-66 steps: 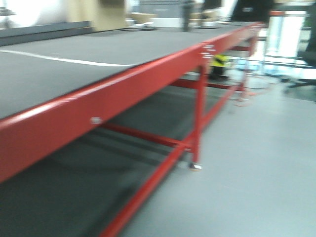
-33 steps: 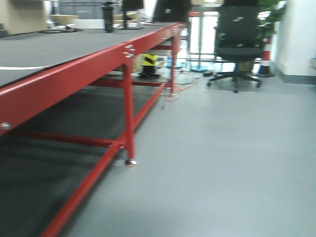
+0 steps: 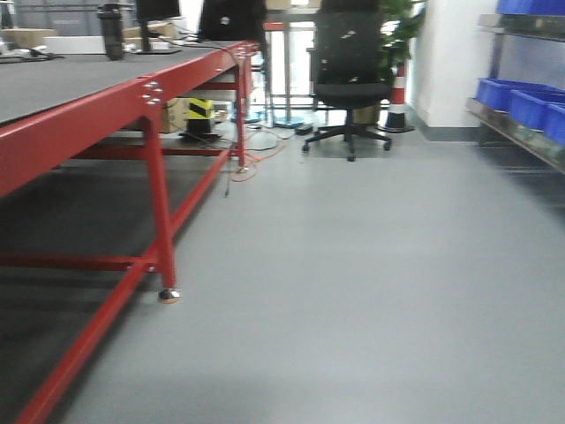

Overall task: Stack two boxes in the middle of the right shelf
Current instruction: 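Drive away from the table carrying the boxes in both grippers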

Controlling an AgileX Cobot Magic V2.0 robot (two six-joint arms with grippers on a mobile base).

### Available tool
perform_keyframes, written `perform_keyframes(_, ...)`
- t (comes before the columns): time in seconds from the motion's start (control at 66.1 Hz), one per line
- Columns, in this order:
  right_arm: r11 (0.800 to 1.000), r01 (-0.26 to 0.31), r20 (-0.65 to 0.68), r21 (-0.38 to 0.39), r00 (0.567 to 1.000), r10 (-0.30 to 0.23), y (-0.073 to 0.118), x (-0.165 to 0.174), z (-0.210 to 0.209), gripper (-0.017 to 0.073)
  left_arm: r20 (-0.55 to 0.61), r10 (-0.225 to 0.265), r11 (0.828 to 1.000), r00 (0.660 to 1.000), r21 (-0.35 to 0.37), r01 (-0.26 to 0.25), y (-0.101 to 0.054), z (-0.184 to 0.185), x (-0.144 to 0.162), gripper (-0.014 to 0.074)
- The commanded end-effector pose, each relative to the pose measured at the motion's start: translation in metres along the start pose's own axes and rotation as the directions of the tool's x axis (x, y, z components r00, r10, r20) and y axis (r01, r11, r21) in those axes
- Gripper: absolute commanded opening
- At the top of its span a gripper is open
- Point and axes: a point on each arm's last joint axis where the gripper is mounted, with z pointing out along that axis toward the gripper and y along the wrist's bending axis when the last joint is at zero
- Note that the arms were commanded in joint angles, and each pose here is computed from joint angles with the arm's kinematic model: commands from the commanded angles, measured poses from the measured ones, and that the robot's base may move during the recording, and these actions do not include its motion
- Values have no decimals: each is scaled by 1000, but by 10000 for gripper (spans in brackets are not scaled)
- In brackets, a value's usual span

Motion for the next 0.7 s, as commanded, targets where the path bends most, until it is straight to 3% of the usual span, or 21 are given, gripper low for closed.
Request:
perform_keyframes(0.0,999,27,92,31,995,-30,-2,-9,-10,-151,50,15,1000,999,-23,-14,3,-6,-5,-111)
perform_keyframes(0.681,999,27,92,31,995,-30,-2,-9,-10,-151,50,15,1000,999,-23,-14,3,-6,-5,-111)
